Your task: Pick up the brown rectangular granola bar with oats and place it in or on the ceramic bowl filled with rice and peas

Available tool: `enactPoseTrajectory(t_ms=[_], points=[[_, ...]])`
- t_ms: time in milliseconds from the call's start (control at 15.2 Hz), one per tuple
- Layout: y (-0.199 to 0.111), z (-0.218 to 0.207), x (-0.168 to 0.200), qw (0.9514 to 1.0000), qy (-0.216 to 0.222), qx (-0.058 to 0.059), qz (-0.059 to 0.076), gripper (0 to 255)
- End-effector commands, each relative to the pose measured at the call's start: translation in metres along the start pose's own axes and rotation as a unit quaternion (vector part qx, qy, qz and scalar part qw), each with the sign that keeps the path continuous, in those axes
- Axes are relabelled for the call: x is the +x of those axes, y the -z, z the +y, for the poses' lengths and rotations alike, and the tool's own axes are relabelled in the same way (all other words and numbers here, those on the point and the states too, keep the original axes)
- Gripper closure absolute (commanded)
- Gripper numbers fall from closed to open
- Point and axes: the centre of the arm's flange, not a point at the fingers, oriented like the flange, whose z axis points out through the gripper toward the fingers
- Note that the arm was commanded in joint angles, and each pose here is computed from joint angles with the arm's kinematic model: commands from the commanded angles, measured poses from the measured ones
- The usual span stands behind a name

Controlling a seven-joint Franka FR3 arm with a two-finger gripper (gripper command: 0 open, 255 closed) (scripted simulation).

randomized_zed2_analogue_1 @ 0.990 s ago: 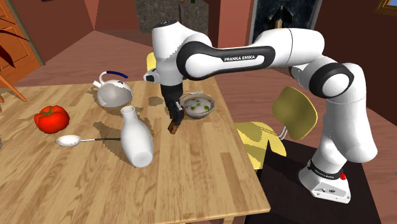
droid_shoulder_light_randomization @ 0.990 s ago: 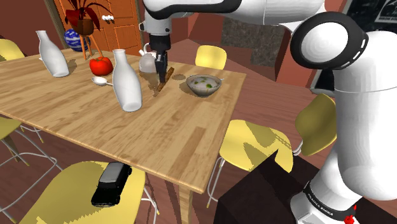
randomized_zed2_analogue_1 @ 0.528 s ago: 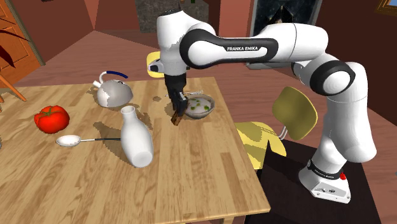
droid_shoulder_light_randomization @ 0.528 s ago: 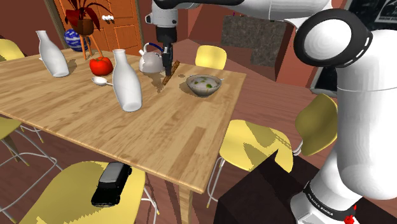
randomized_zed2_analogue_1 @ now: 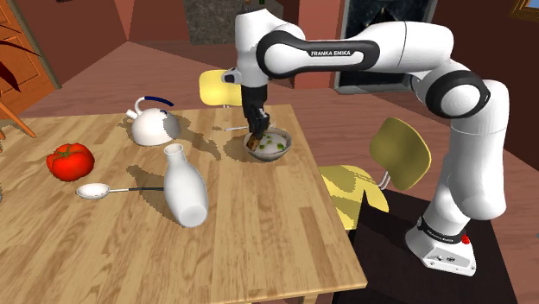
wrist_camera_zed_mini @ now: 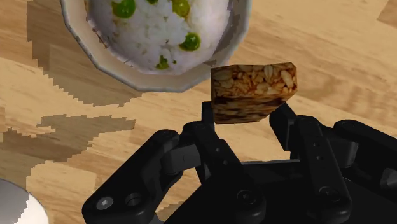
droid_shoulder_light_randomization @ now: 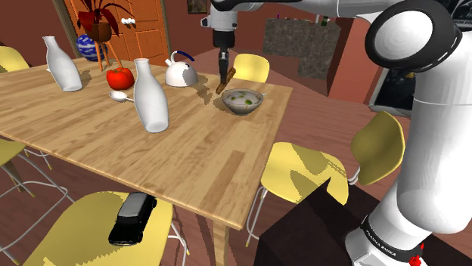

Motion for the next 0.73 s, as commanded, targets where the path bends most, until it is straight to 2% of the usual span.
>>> enactPoseTrajectory(t_ms=[0, 396, 660], points=[[-0.001, 0.019, -0.022, 1.0000, 0.001, 0.000, 0.000, 255], [0.000, 0.069, -0.085, 1.0000, 0.001, 0.000, 0.000, 255], [-0.022, 0.070, -0.085, 1.0000, 0.001, 0.000, 0.000, 255]])
